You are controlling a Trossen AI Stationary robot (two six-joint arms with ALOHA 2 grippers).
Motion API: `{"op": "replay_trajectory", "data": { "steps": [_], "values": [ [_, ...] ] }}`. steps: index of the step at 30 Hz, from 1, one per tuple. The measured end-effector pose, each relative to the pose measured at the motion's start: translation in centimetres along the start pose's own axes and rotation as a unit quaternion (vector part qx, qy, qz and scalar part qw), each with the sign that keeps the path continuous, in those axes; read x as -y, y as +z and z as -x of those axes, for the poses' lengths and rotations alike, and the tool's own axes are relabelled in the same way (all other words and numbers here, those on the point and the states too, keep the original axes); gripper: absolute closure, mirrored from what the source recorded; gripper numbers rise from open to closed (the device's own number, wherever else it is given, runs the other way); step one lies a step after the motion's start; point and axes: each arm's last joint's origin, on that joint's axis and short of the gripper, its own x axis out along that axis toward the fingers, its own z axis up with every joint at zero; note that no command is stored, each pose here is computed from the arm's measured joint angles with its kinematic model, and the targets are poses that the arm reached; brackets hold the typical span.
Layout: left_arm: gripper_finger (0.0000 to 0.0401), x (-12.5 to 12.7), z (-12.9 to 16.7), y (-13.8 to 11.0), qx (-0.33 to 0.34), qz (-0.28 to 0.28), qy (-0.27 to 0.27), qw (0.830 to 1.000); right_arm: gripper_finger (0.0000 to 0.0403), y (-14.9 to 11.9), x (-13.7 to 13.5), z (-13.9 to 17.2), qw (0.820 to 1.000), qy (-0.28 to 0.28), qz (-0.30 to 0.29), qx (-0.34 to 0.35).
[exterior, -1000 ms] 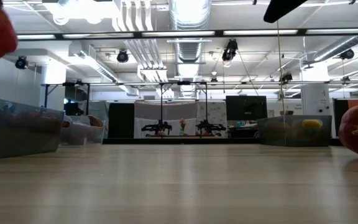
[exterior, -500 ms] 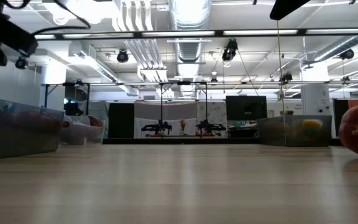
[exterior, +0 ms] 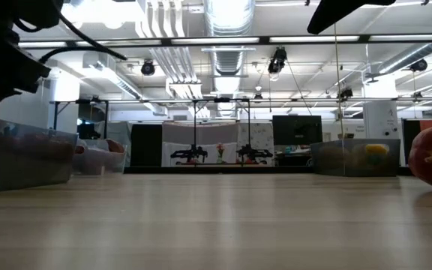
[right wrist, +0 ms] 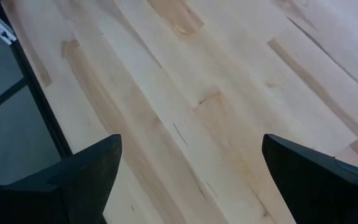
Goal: Sort produce into baskets
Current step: Put the red bell pepper into the bottom black bin
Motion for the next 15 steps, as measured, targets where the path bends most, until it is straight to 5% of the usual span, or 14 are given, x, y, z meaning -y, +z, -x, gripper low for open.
{"op": "replay_trajectory", "data": {
  "steps": [15],
  "values": [
    [0.0111, 0.1, -2.8, 1.4, -0.034, -0.067, -0.001, 0.997, 0.0023, -0.8, -0.4, 0.4, 0.999, 0.01, -0.035, -0.003]
  ]
}}
